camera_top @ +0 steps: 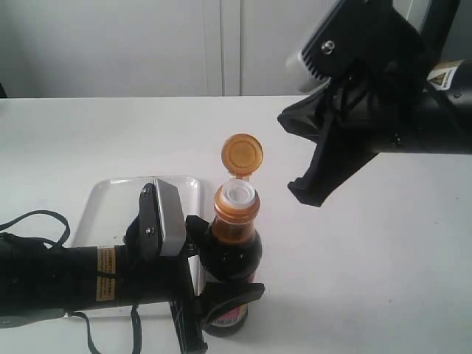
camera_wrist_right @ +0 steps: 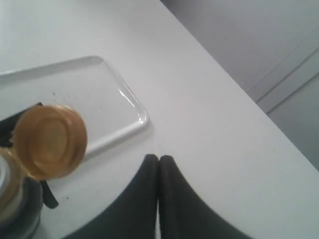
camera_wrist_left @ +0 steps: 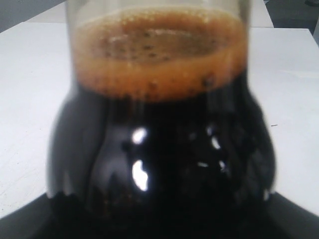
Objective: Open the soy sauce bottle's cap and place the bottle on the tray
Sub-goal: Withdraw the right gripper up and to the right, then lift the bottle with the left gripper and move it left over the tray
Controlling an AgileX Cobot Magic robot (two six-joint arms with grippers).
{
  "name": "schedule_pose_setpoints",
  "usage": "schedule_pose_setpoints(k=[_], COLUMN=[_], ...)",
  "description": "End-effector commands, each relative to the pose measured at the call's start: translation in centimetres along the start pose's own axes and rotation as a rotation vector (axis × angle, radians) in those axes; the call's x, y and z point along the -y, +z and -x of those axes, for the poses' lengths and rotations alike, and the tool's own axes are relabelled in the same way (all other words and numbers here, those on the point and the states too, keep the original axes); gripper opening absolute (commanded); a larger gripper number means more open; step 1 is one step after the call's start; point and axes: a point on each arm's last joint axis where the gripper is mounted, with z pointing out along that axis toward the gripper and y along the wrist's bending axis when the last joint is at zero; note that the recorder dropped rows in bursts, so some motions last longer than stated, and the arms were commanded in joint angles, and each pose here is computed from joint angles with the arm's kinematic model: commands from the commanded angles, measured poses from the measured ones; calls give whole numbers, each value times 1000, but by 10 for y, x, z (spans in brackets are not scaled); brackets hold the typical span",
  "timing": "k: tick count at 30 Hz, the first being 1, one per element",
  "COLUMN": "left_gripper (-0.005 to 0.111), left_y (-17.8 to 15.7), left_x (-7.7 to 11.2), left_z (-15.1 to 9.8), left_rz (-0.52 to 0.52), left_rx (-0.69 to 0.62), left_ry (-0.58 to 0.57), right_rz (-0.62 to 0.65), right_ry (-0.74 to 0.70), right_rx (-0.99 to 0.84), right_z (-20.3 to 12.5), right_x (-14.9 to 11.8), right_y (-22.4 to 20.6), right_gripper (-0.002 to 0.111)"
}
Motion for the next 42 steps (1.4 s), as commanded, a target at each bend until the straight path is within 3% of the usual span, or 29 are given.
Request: schedule_pose_setpoints(k=[1, 8, 13, 25, 33, 42], left_gripper=[0, 0, 0, 0, 0, 0], left_y=[0, 0, 0, -1, -2, -20], left_x=[2, 1, -1, -7, -12, -15], left_z=[1, 1, 2, 3, 14, 53], left_rz=[-7, 5, 24, 96, 130, 203], left_rx=[1, 3, 7, 23, 64, 193], left_ry=[4, -4, -15, -59, -52, -7], right_rz=[-47, -106, -197, -413, -423, -396], right_ry=[-19, -9, 147, 452, 464, 469], right_rx=[-118, -396, -534, -528, -488, -519], right_z=[0, -8, -22, -53, -58, -72], right_x=[10, 22, 43, 96, 98, 96], right_y=[-8, -21, -21, -20, -16, 1], right_gripper=[0, 0, 0, 0, 0, 0])
